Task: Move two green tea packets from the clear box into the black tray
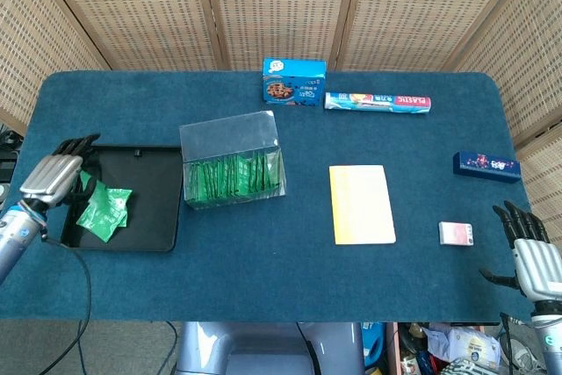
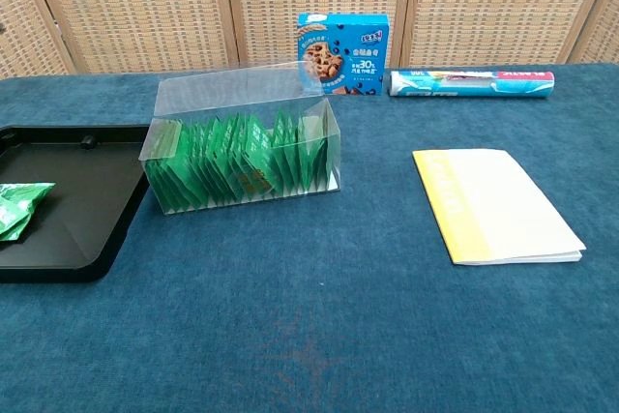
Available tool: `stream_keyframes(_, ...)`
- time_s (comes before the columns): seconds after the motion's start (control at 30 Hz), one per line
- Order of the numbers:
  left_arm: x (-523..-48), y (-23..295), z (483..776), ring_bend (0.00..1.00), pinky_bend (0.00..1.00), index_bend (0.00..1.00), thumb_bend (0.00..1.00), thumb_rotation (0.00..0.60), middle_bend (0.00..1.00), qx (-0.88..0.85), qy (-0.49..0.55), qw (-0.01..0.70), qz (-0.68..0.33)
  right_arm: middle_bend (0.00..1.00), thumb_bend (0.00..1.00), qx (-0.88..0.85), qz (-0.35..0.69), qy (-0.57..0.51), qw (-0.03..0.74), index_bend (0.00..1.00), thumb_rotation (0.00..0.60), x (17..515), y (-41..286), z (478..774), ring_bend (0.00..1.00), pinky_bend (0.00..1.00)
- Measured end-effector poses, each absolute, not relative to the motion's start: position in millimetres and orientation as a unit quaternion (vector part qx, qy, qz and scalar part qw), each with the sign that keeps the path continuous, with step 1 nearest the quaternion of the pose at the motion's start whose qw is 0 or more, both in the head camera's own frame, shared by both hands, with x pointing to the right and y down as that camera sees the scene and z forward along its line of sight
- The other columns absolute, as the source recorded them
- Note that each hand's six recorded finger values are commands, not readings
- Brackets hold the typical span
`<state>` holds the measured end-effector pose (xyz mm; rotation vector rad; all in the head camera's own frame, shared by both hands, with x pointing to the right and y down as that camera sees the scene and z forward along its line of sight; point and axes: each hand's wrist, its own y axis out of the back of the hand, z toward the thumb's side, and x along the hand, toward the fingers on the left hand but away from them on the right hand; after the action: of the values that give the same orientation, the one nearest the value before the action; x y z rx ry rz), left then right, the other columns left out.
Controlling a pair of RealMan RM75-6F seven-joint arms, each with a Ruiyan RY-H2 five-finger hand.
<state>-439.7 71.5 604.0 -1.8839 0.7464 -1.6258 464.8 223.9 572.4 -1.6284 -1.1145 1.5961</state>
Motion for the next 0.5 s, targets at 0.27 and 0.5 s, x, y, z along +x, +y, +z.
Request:
stream_keyframes(0.27,-497.2,101.2,644.2,0.00,0.00,0.00,0.42,0.600,0.00,-0.662,0.244,0.163,-0.690,0.00,0.00,-0.612,0.604,-0.415,0.297,0.00,0.600,463.7,225.5,574.5,0.00,0.00)
stream_keyframes(0.5,-491.6,90.6,639.8,0.00,0.00,0.00,0.11,0.600,0.00,-0.661,0.313,0.192,-0.654,0.00,0.00,-0.613,0.605,-0.413,0.297,0.00,0.600,462.4,226.1,575.7,0.00,0.00)
